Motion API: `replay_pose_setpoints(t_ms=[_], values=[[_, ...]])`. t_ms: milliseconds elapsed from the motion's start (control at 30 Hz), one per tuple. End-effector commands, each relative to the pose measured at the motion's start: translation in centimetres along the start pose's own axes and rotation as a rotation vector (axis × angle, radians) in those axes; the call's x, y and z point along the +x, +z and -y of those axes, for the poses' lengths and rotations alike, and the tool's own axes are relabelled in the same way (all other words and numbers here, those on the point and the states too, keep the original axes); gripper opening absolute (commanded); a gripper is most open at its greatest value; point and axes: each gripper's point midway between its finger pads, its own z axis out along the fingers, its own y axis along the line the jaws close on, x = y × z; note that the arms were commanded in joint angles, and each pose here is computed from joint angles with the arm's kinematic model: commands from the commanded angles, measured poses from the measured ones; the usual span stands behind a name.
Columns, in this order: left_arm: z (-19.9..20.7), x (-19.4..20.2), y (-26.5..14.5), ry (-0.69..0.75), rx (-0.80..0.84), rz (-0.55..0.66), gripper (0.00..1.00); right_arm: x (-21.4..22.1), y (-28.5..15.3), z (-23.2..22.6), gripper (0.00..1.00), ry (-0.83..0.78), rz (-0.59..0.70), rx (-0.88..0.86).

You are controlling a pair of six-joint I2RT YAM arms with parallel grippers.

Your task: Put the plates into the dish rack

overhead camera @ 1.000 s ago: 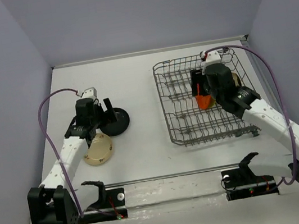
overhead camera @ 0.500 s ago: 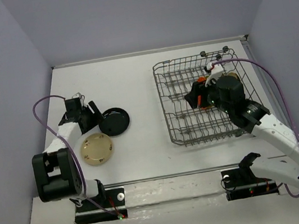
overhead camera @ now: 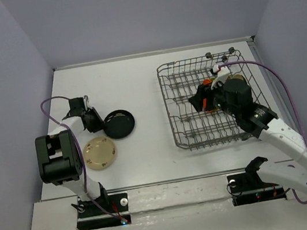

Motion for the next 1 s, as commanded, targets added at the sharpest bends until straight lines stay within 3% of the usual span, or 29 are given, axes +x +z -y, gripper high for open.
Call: replay_pose_setpoints(t_ms=[0,33,167,300,400,667,967], values=[[1.1,-0.4,0.1,0.018,0.064,-0.018,0.17,-1.1,0.4,-0.9,0.68,0.005,0.041,-0.035],[1.4,-0.5,0.0,0.021,0.078,-0.019,0.06,-1.1,0.4,-1.0,0.68,0.005,0.040,-0.036],[2.5,-2.3,-1.8,0.033,0.116,0.059,0.06,-0.7,0.9,-1.1,0.69,0.005,0.023,-0.047],[5.6,-4.8,-5.5,0.059,0.250,0.210,0.06,-0.4,0.8,-4.7,0.76,0.012,-0.019,-0.241],[9.3,-5.4,-8.9,0.108,0.444,0.292,0.06,-1.5,0.4,-7.8,0.84,0.052,-0.007,-0.407],[16.9,-1.7,-15.9,0.292,0.781,0.340,0.06,-1.3,3.6,-10.8,0.92,0.108,-0.077,-0.518],[20.4,1.2,-20.1,0.424,0.924,0.356,0.06,-0.2,7.9,-12.1,0.90,0.129,-0.172,-0.532]])
